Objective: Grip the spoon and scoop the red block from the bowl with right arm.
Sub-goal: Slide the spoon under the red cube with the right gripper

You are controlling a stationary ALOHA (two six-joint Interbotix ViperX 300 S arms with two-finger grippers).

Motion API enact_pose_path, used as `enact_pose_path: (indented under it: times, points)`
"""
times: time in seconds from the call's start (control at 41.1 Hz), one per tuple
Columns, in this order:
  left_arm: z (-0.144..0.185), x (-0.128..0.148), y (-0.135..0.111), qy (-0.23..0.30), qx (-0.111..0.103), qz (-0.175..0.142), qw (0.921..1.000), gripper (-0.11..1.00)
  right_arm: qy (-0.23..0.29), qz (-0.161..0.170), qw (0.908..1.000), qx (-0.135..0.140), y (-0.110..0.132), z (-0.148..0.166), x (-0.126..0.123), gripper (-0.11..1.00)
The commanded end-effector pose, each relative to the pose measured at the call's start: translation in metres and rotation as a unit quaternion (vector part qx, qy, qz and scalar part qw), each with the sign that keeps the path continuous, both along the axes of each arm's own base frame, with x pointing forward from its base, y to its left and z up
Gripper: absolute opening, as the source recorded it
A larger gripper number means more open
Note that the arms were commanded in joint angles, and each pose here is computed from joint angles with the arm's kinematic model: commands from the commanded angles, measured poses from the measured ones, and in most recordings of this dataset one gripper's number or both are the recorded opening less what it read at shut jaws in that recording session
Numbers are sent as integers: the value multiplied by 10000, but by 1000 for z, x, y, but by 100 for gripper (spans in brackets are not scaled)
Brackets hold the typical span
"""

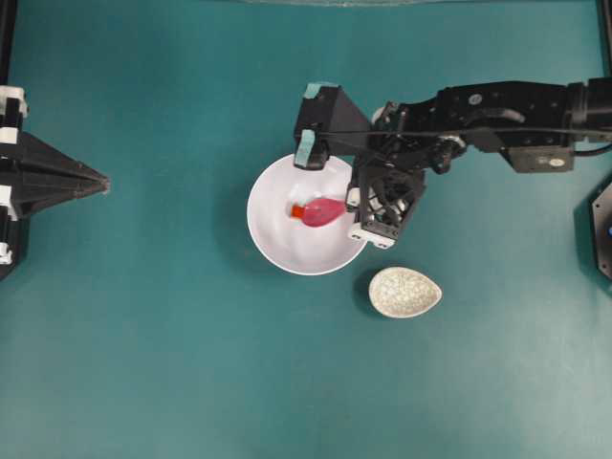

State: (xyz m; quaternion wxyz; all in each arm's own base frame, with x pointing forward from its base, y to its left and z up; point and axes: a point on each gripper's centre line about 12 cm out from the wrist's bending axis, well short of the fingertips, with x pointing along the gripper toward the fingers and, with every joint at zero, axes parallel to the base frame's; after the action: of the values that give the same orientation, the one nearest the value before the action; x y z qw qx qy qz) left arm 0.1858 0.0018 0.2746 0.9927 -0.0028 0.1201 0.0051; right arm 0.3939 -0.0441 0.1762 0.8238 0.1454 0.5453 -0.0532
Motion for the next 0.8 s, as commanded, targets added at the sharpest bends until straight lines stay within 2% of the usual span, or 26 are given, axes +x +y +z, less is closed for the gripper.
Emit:
enact_pose_path:
  times: [0.0,0.779]
  points:
    - [10,2,0,-161,9,7,9999,1,-292,3,9996,-67,-2,16,11,25]
    - [9,3,0,-123,9,7,9999,1,-858,-129,9961,-135,-3,25,27,25]
